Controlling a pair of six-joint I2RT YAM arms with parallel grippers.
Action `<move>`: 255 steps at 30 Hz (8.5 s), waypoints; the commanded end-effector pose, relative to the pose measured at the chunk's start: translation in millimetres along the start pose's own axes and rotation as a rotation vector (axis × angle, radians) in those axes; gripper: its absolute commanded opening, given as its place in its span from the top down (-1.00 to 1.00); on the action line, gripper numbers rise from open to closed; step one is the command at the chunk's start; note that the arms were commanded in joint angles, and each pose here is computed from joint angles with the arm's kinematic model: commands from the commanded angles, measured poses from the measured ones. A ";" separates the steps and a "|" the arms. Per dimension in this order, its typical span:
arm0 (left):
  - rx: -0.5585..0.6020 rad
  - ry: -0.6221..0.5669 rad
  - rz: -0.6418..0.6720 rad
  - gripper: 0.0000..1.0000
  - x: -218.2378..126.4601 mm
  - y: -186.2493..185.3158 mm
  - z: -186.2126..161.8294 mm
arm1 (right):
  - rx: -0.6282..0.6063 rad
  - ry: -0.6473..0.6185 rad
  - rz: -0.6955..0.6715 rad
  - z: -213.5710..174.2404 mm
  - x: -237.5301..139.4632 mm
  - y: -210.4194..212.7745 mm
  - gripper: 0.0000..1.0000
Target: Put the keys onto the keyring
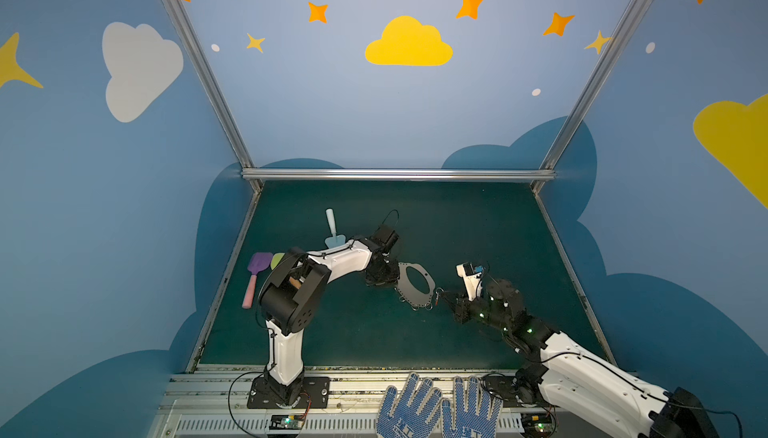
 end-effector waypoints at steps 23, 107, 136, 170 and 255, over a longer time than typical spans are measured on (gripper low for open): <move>-0.096 -0.008 -0.158 0.92 -13.9 -10.2 -11.7 | 0.008 0.084 0.101 -5.1 25.0 11.3 1.00; -0.271 -0.271 -0.374 0.92 -33.6 -30.8 -10.4 | 0.258 0.084 -0.149 24.1 107.9 4.4 1.00; -0.269 -0.262 -0.406 0.92 -33.2 -39.0 -13.2 | 0.243 0.132 -0.138 19.8 123.1 9.6 1.00; -0.192 -0.242 -0.446 0.93 -42.2 -53.6 -10.4 | 0.235 0.303 0.152 10.8 135.9 37.0 1.00; -0.080 -0.337 -0.539 0.68 -123.0 2.7 -51.1 | 0.518 0.170 0.752 44.9 123.7 33.6 1.00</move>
Point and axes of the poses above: each gripper's point midway between its finger pads, its own x axis out along the fingers, its own y axis along the line the jaws close on, z = x × y, the point moved 7 cm from there along -x, back along the fingers, and after that the axes turned 1 degree about -x, right-handed, at the moved point
